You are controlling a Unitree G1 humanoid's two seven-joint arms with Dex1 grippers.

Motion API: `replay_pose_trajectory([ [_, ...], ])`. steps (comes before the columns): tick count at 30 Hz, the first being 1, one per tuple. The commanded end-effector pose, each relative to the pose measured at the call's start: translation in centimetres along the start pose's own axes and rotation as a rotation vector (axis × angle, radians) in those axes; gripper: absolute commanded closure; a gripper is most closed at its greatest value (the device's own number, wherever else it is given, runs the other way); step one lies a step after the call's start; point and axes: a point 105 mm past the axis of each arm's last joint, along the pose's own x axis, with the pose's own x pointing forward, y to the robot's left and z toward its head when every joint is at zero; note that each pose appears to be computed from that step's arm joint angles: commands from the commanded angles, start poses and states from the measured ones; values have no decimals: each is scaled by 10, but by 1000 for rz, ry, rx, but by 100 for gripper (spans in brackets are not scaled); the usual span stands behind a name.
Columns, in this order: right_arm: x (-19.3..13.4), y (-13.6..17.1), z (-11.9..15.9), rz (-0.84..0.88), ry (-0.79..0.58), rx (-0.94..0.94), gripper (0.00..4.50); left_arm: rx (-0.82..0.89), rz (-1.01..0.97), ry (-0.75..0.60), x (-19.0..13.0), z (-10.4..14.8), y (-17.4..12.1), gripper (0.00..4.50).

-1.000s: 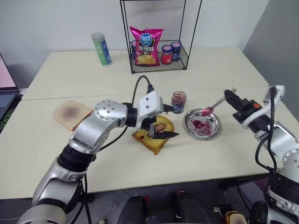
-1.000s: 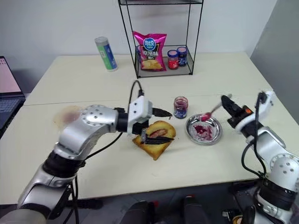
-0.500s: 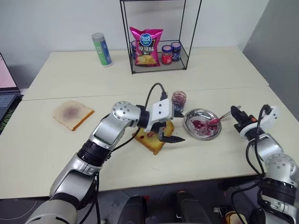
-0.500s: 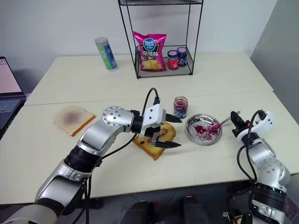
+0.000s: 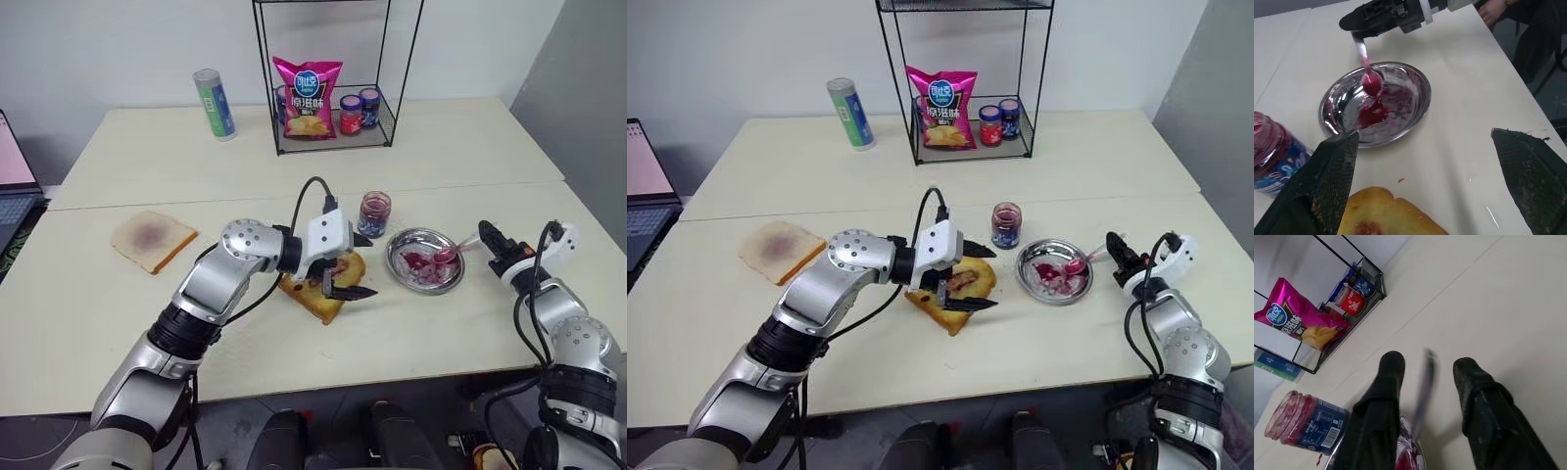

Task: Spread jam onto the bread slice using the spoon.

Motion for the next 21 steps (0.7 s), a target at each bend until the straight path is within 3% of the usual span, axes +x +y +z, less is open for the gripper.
replay_pose_trajectory([
  [1, -2, 7, 25, 35, -62, -19, 176, 37, 26, -31, -8, 11, 3, 0],
  [8, -5, 9, 39, 32, -76, -54, 2, 31, 59, -23, -16, 9, 8, 0],
  [13, -12, 26, 67, 91, -65, -197, 2, -18, 108, -4, -44, 5, 15, 0],
  [16, -34, 69, 51, 336, 207, -565, 2, -135, 197, 41, -93, -8, 24, 0],
  [21, -84, 88, 9, 613, 628, -823, 2, -232, 293, 155, -144, -31, 19, 0],
])
